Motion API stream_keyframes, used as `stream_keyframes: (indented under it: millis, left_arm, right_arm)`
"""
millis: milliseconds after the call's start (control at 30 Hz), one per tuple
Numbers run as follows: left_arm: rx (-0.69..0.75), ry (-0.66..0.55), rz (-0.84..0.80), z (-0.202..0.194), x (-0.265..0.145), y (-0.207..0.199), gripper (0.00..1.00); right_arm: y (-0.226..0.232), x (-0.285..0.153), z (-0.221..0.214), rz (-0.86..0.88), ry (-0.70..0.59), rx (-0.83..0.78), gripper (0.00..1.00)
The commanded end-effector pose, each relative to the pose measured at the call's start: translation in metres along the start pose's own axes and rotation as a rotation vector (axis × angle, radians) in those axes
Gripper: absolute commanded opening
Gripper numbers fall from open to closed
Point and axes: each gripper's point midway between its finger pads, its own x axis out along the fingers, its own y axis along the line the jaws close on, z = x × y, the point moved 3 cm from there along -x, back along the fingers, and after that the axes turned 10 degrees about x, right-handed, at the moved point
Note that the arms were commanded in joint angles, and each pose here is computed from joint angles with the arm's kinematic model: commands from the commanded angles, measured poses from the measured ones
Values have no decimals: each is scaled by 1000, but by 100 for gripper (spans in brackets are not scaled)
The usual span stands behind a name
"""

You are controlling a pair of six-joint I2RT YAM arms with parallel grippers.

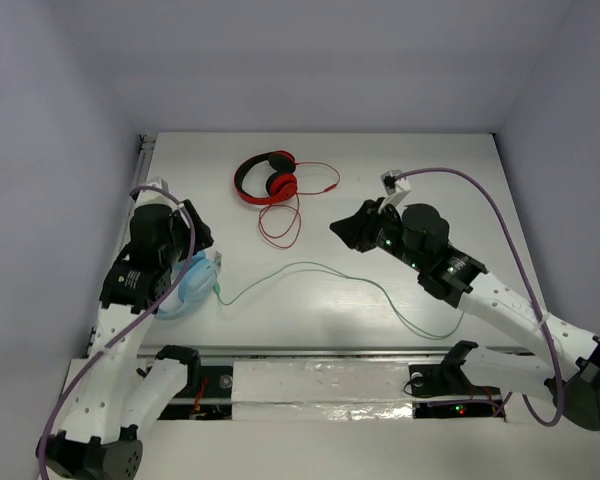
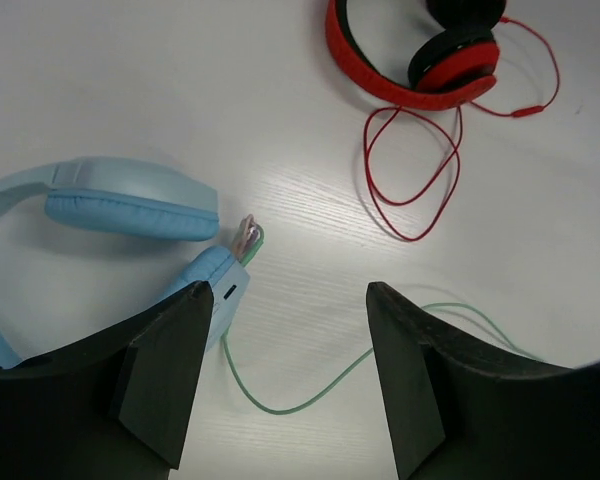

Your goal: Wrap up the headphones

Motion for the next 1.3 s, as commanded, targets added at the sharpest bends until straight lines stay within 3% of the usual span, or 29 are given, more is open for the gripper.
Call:
stream_keyframes:
  millis: [0, 167, 200, 267, 300, 367, 400, 467, 667, 800, 867, 1033, 1133, 1267]
  left_arm:
    - [-44, 22, 21, 0, 2, 0, 61]
    - [-103, -130, -72, 44, -6, -20, 56]
    - [-109, -157, -95, 52, -9, -24, 54]
    - [-120, -227, -157, 70, -18, -33, 50]
    - [-115, -245, -174, 74, -21, -35, 41]
    - [-104, -288, -219, 82, -29, -41, 35]
    - [-97, -298, -223, 83, -31, -41, 15]
    - [-79, -327, -212, 87, -38, -38, 0]
    - [-69, -455, -178, 99, -69, -25, 0]
    - [-52, -502, -130, 104, -85, -14, 0]
    - [-57, -549, -166, 108, -100, -16, 0]
    - [-73, -690, -261, 121, -146, -21, 2]
    - [-81, -774, -322, 122, -166, -23, 7]
    - [-72, -771, -360, 110, -160, -26, 11]
  right_arm:
    - [13, 1, 7, 66, -34, -46, 31]
    - [19, 13, -16, 115, 50, -59, 36]
    - [21, 15, -19, 118, 59, -64, 30]
    - [27, 20, -32, 142, 105, -85, 10]
    - [31, 21, -35, 156, 115, -91, 0]
    - [36, 25, -43, 177, 142, -106, 0]
    - [40, 26, -46, 187, 149, -112, 0]
    - [45, 33, -49, 178, 155, -118, 0]
    - [71, 66, -64, 187, 204, -138, 0]
    - [92, 108, -105, 178, 277, -180, 0]
    - [121, 124, -110, 219, 280, -202, 0]
    - [117, 182, -156, 169, 358, -249, 1]
    - [129, 207, -154, 174, 347, -262, 10]
    - [124, 248, -182, 160, 399, -291, 28]
